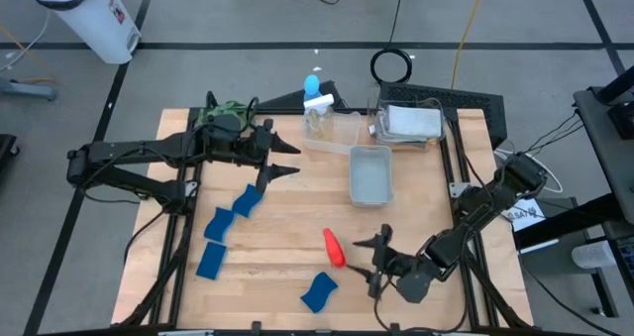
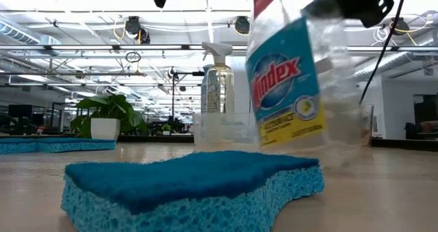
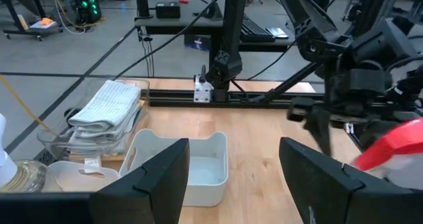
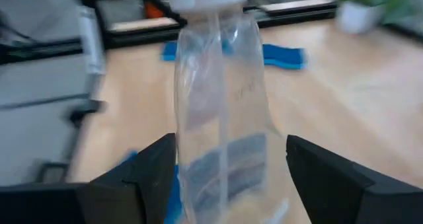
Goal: Pick & Place Kitchen Items
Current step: Put the red spray bottle into the white bin
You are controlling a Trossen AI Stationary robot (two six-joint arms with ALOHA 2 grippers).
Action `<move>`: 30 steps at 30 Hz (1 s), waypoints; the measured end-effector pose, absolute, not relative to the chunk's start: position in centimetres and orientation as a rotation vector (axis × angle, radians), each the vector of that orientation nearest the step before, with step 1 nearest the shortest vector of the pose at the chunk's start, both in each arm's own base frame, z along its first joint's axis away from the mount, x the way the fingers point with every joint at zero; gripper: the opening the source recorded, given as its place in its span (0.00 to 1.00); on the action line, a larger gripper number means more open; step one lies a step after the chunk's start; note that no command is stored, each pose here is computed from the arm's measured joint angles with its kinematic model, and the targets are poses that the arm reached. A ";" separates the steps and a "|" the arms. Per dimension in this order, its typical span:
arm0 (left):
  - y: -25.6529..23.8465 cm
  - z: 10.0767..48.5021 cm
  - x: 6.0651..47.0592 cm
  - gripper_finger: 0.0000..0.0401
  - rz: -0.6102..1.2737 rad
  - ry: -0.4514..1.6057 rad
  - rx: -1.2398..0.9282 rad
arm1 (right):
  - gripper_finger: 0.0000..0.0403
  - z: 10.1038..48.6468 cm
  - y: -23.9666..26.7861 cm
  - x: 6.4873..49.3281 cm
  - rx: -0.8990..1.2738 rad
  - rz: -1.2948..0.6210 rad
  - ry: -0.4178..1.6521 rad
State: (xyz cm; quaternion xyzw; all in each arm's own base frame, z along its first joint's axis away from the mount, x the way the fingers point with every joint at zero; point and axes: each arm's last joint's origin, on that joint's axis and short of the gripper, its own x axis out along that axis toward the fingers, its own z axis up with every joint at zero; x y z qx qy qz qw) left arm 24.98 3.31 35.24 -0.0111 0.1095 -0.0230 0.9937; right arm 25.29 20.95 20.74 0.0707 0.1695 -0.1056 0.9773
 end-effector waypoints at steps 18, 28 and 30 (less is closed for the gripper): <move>3.5 34.2 26.1 0.60 -0.046 0.257 -0.030 | 0.60 20.3 19.0 26.0 0.009 -0.365 0.349; 3.8 31.7 28.4 0.60 -0.039 0.357 -0.090 | 0.30 20.9 19.1 25.9 -0.021 -0.281 0.370; 3.9 31.3 28.6 0.60 -0.040 0.371 -0.092 | 0.24 21.5 19.0 25.8 -0.011 -0.279 0.358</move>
